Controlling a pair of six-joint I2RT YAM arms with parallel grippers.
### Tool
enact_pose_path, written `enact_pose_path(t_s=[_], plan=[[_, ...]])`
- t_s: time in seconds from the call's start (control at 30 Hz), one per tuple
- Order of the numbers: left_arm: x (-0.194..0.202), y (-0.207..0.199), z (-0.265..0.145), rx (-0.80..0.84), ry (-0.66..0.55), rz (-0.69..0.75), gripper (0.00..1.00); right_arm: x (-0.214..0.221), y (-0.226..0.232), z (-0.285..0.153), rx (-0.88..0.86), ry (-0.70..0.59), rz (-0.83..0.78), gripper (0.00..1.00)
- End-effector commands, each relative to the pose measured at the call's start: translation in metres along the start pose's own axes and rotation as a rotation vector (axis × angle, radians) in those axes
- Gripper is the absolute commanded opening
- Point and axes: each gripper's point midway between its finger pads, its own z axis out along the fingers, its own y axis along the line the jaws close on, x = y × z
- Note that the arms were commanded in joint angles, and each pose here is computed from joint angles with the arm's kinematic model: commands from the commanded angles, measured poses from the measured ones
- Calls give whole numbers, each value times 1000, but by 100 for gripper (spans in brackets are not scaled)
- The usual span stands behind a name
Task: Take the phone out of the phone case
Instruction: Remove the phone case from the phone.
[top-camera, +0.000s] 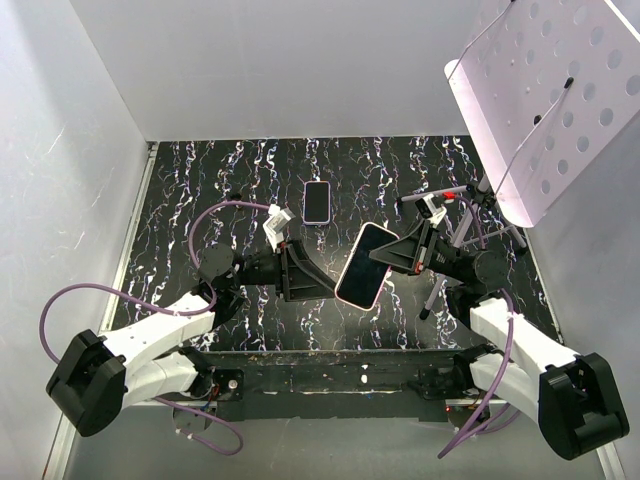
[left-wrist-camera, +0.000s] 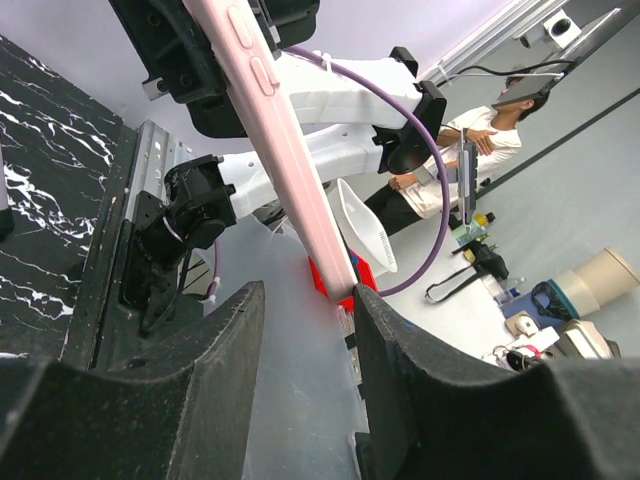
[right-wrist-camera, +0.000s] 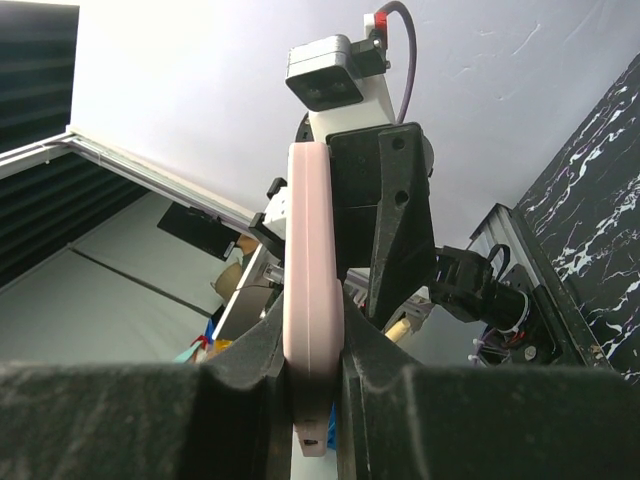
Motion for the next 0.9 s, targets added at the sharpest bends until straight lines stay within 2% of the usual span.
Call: enact_pose_path(t_s=[0.0,0.13,0.27,0.5,0.63,0.67,0.73,0.87], plan=[[-5,-19,4,61,-1,62,39,-9,14,2,-57,-40,-76,1],[-5,-19,5,65,-1,54,37,-9,11,2,-53,-41,-68,1],[-3,-21,5,85,6,48,40,-9,8,2,-51,-46,-62,1],[-6,-22,8,91,6,57,29,-9,13,3,-62,-43,-65,1],[-9,-22,10,101,7,60,20,-8,13,2,-61,-35,-65,1],[-8,-21,10,106,9,63,12,-8,14,2,-62,-36,-64,1],[-7,-21,9,118,5,82,5,-8,16,3,-63,-35,-45,1],[-5,-21,8,136,-4,172,0,-8,35,6,-94,-17,-13,1]])
